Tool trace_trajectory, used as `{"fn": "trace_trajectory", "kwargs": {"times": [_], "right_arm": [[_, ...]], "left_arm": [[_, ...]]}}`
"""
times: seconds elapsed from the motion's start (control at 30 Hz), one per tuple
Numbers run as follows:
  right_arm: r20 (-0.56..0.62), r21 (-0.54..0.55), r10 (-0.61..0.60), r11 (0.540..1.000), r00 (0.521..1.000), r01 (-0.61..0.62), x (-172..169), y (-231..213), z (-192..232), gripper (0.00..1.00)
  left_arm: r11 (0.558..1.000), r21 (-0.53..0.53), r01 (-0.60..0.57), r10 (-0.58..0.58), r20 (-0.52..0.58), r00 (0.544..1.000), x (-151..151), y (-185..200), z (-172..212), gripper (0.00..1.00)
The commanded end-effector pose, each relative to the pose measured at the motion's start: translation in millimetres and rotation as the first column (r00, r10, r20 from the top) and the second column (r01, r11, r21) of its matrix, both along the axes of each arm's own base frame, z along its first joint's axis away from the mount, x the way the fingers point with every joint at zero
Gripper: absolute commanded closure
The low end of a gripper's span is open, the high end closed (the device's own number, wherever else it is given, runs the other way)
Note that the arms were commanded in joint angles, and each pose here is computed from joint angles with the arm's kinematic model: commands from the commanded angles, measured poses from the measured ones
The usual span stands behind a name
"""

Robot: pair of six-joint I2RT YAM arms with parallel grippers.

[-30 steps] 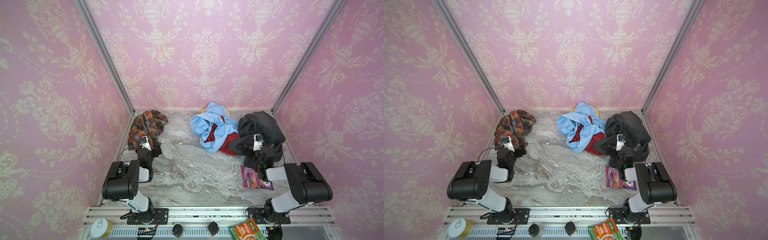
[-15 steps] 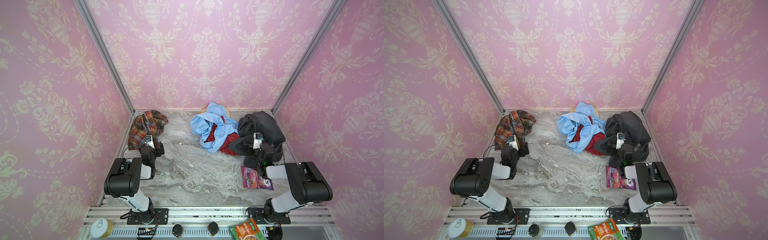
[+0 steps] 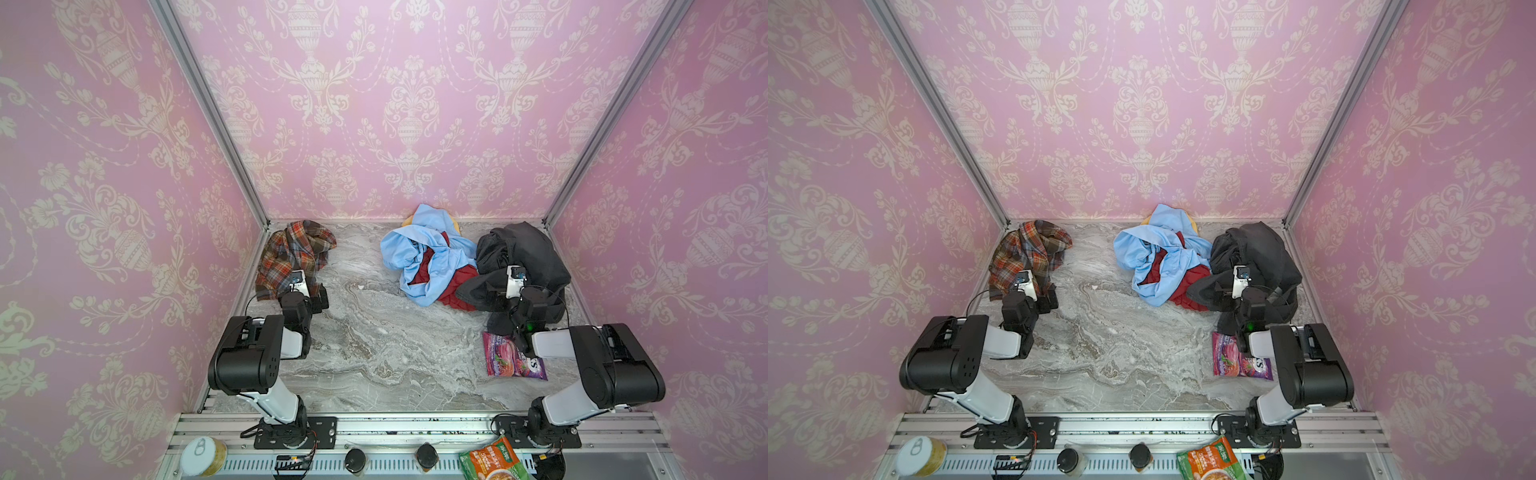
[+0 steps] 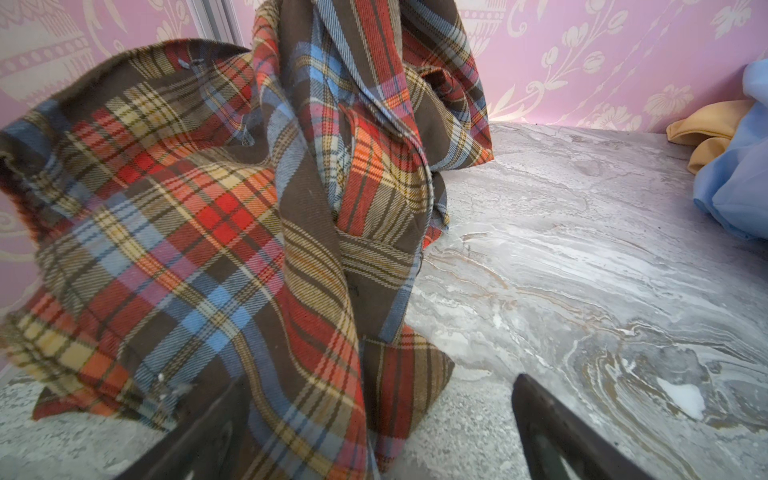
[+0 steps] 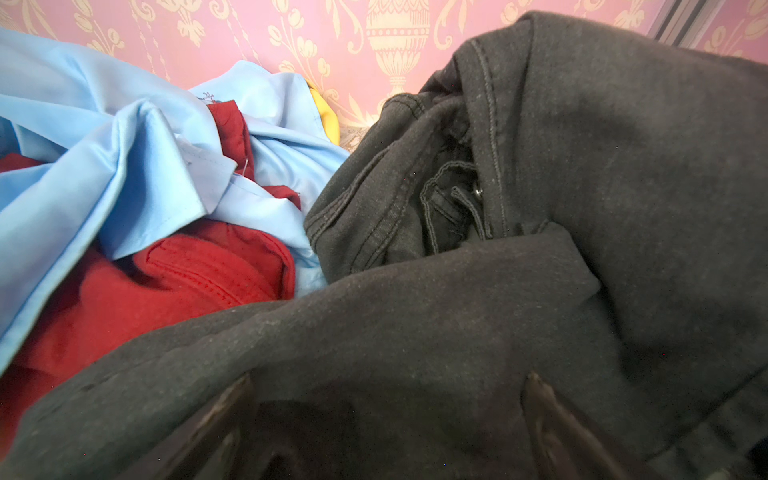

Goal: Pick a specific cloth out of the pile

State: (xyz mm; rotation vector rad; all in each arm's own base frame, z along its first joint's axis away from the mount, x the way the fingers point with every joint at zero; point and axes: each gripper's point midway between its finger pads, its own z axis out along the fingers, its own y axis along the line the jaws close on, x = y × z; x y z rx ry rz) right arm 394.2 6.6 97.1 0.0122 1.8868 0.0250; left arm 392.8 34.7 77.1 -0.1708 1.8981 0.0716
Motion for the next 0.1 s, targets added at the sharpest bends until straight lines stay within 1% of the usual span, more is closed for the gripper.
{"fn": "trace_trajectory", "kwargs": {"times": [0.0,0.07], "right_arm": [[-0.012,0.01,-0.015,1.0,1.0,0.015,1.7,-2.7,-1.3,0.0],[-0.012,0.009,-0.015,1.0,1.0,0.015,1.2,-3.0,-1.9,0.0]], "left_arm": [[1.0,0.03,-0.007,0.007,-0.004,1.0,0.6,2.5,1.1,0.01],[1.0,0.03,-0.006,0.006,-0.003,1.0,0.5,2.1,1.4,0.01]]}}
